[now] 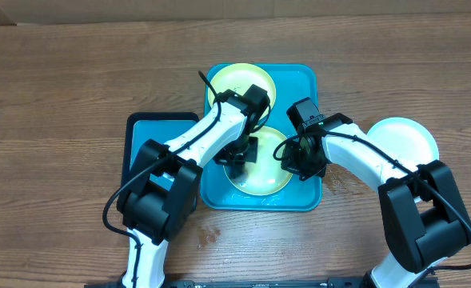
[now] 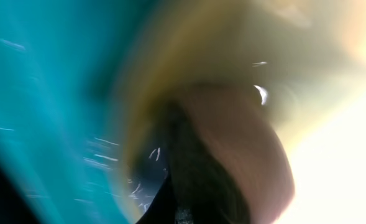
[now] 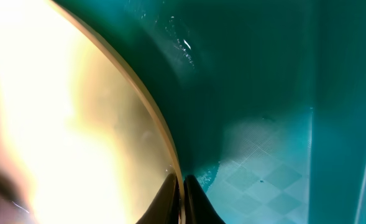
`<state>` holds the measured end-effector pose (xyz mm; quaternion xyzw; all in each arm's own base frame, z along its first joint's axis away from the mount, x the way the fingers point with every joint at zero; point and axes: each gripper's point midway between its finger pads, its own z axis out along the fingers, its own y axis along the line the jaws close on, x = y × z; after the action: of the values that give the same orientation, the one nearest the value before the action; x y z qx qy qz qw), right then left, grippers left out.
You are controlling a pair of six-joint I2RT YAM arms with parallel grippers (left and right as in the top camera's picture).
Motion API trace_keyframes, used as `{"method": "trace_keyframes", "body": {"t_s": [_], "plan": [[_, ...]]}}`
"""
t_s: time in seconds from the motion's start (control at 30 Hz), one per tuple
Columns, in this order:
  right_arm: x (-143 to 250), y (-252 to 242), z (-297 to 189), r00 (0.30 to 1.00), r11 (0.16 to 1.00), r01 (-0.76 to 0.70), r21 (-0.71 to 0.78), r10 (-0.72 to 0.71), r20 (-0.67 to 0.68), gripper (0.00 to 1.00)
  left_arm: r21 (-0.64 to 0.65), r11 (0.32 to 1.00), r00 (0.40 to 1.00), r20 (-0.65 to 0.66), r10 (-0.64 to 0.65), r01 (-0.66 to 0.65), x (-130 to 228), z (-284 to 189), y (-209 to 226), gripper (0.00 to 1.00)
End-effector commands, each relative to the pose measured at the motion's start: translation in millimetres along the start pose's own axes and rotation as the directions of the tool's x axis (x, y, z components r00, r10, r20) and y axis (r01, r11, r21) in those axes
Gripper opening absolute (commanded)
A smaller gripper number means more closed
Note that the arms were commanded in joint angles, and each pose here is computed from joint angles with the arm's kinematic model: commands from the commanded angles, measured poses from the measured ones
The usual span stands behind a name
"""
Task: Clean dirty plates on tray and stack at the side
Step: 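Scrub the center yellow plate with the sponge in the left gripper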
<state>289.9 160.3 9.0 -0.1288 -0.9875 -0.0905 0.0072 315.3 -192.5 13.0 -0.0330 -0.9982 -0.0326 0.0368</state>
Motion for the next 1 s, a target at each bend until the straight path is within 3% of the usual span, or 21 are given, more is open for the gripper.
{"method": "trace_keyframes", "body": {"t_s": [0.0,0.13,0.27,0.4,0.47,0.77,0.87,0.97], "plan": [[-3,-9,1,1.000,0.999,-0.010,0.043,0.009,0.017,0.04,-0.274,0.961,0.986,0.168,0.016,0.031,-33,-9,56,0.04],[-2,-13,1,1.000,0.998,-0.011,0.060,0.010,0.015,0.04,-0.170,0.985,0.983,0.173,0.067,-0.037,-39,-5,32,0.04],[-2,-17,1,1.000,0.997,-0.013,0.079,0.011,0.019,0.04,0.111,0.989,0.988,0.129,0.082,-0.096,-33,-1,-21,0.04],[-2,-17,1,1.000,0.997,-0.013,0.080,0.011,0.018,0.04,0.459,0.877,0.990,0.077,0.117,-0.139,-20,-12,-87,0.04],[-2,-17,1,1.000,0.997,-0.013,0.079,0.011,0.019,0.04,0.558,0.817,0.989,0.059,0.134,-0.144,-16,-15,-110,0.04],[-2,-17,1,1.000,0.997,-0.012,0.080,0.011,0.018,0.04,0.661,0.736,0.966,-0.070,0.249,-0.142,21,9,-143,0.04],[-2,-17,1,1.000,0.997,-0.013,0.079,0.011,0.019,0.04,0.635,0.761,0.964,-0.093,0.250,-0.136,25,10,-134,0.04],[-2,-17,1,1.000,0.997,-0.013,0.080,0.011,0.018,0.04,0.534,0.838,0.970,-0.124,0.208,-0.111,24,18,-109,0.04]]}}
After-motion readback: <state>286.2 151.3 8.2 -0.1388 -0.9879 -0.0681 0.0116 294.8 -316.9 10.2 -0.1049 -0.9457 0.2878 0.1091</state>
